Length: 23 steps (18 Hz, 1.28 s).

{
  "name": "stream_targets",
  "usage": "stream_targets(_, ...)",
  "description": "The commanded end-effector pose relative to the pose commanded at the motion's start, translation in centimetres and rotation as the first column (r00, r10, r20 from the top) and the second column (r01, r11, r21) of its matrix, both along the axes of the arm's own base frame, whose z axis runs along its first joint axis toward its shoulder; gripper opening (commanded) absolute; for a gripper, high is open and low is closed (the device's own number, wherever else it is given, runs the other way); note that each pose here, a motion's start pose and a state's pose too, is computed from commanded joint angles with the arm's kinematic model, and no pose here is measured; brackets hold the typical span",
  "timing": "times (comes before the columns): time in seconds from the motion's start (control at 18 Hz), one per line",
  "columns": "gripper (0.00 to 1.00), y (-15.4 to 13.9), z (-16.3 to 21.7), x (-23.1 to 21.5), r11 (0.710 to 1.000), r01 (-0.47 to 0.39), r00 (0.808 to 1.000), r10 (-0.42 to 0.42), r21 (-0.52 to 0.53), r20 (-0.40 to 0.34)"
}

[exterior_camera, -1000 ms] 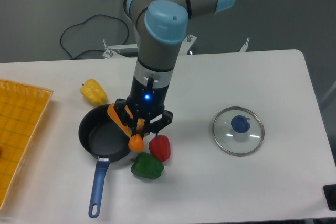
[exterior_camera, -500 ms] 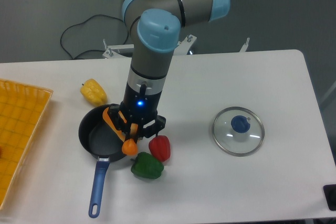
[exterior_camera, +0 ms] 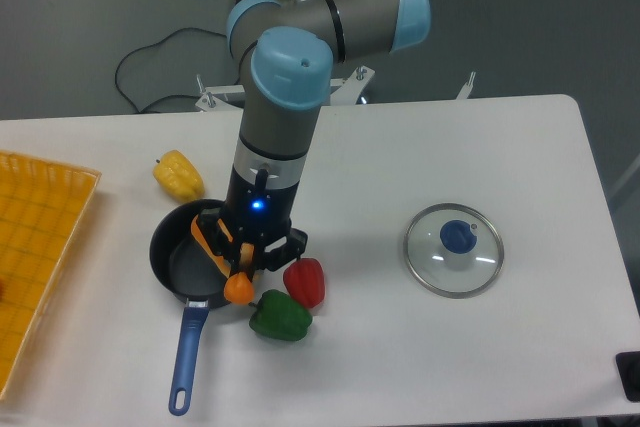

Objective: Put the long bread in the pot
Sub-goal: 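Lower the bread into the pan, tilting it down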

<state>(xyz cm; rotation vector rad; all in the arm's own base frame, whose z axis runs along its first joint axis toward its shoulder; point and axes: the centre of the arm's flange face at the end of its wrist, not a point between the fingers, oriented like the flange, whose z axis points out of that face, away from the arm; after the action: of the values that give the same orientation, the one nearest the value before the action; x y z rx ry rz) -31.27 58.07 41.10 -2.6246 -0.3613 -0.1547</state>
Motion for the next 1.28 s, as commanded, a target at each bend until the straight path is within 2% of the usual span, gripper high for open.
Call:
stream_targets(0.33, 0.26, 1.6, -1.8, 1.4, 0.999, 0.023, 0.999, -0.025, -0.037, -0.037)
stream_targets(1.28, 0.28, 2.9, -4.6, 4.0, 0.993, 0.061, 0.997, -0.067, -0.104, -0.047)
